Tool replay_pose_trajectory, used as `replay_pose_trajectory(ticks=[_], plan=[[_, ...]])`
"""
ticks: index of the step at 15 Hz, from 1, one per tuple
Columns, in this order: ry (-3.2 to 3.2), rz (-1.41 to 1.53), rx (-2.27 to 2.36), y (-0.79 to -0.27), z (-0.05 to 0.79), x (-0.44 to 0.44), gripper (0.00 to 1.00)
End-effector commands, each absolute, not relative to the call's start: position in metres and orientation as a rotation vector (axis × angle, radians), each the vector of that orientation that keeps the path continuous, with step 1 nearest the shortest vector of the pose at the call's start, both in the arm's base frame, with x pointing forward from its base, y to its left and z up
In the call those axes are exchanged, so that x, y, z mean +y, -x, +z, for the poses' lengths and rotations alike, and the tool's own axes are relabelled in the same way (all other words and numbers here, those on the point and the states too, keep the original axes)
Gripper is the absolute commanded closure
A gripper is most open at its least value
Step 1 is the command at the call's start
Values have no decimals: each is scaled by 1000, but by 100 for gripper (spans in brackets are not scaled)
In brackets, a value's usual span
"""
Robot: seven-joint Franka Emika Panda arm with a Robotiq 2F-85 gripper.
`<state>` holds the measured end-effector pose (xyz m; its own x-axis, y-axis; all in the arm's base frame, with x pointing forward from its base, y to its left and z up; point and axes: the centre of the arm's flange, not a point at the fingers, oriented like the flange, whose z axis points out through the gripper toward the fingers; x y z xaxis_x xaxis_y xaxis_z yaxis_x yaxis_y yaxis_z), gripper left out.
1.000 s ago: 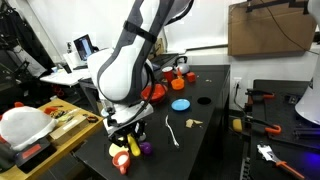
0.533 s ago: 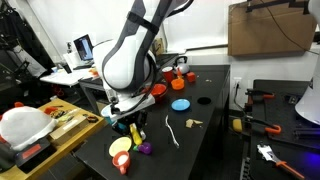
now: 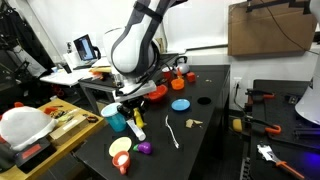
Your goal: Move the banana to the right
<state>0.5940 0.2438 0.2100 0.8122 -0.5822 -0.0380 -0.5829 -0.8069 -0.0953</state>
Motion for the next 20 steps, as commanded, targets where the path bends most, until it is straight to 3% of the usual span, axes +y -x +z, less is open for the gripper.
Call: replay_pose_trajectory(ticks=[1, 20], plan=[[2862, -64, 1069, -586, 226, 223, 93], [2689, -215, 1819, -595, 215, 48, 93]])
